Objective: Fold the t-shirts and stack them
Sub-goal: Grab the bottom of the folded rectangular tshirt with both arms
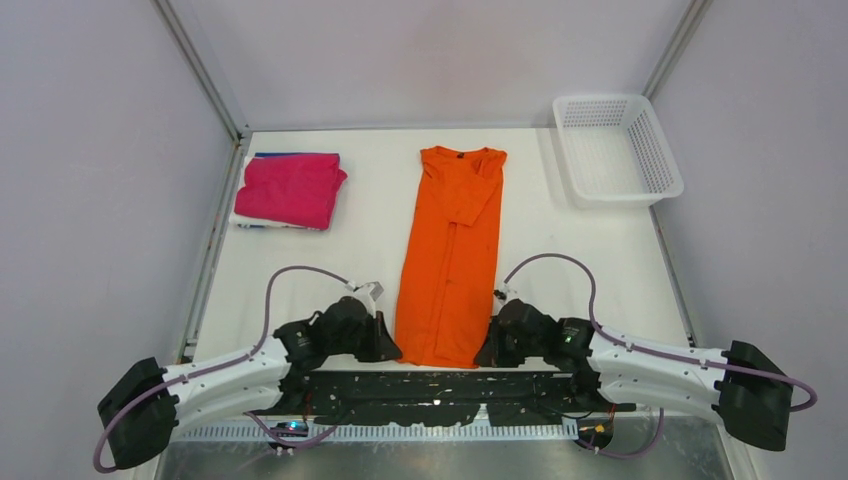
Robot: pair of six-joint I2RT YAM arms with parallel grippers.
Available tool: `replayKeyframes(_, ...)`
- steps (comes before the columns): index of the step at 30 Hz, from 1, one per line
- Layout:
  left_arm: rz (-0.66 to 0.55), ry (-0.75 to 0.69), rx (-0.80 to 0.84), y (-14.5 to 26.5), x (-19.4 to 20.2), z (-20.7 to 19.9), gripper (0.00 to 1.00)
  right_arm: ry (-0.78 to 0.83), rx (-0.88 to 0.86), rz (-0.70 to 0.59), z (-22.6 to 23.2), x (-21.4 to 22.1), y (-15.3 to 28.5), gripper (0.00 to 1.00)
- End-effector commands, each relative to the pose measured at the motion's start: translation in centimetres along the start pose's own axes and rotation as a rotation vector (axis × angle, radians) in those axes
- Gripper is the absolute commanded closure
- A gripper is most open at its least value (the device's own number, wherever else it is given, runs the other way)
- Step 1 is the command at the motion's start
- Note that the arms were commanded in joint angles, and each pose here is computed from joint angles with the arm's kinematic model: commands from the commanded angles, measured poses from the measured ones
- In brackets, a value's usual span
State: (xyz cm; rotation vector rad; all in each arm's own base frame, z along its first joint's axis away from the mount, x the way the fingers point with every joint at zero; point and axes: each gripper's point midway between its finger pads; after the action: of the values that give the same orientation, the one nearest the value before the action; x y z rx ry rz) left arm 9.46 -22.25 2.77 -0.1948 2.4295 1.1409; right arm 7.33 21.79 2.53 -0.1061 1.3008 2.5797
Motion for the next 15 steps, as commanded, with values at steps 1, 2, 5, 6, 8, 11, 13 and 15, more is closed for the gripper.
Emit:
replayKeyframes(1,-0.046,-0.028,0.113,0.9,-1.0,-2.7,1.00,0.012,-0.047,-0.006,1.0,0.3,0.6,0.95)
replayKeyframes(2,-0.065,-0.035,0.122,1.1,-1.4,-3.0,1.00,0.016,-0.063,-0.020,1.3,0.1,0.8,0.95)
replayKeyframes(5,-0.155,-0.048,0.146,1.5,-3.2,-3.7,1.00,0.031,-0.092,-0.105,2.4,-1.6,1.6,0.95)
replayKeyframes(6,-0.190,-0.054,0.152,1.6,-4.0,-4.0,1.00,0.037,-0.094,-0.148,2.6,-2.4,2.0,0.95)
replayKeyframes(8,-0.233,-0.078,0.154,1.9,-5.5,-4.8,1.00,0.042,-0.108,-0.197,3.3,-3.4,2.6,0.95)
replayKeyframes(11,-0.289,-0.092,0.107,2.1,-8.0,-5.2,1.00,0.041,-0.123,-0.256,4.3,-4.8,3.2,0.95)
replayKeyframes(13,-0.318,-0.098,0.109,2.1,-9.7,-5.8,1.00,0.046,-0.134,-0.298,5.1,-6.0,3.5,0.95)
replayKeyframes(15,-0.341,-0.100,0.128,2.0,-11.7,-6.4,1.00,0.051,-0.130,-0.354,5.9,-7.6,3.9,0.95)
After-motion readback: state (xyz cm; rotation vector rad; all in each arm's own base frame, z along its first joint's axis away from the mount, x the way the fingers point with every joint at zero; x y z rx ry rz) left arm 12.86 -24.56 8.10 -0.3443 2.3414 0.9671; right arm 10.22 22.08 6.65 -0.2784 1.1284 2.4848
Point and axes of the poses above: each gripper's point midway between its finger pads, its own y axis back along the fingers, its own z axis along the line the jaws close on, x = y × z, and after that the axes turned 10 degrees about -y, right-handed
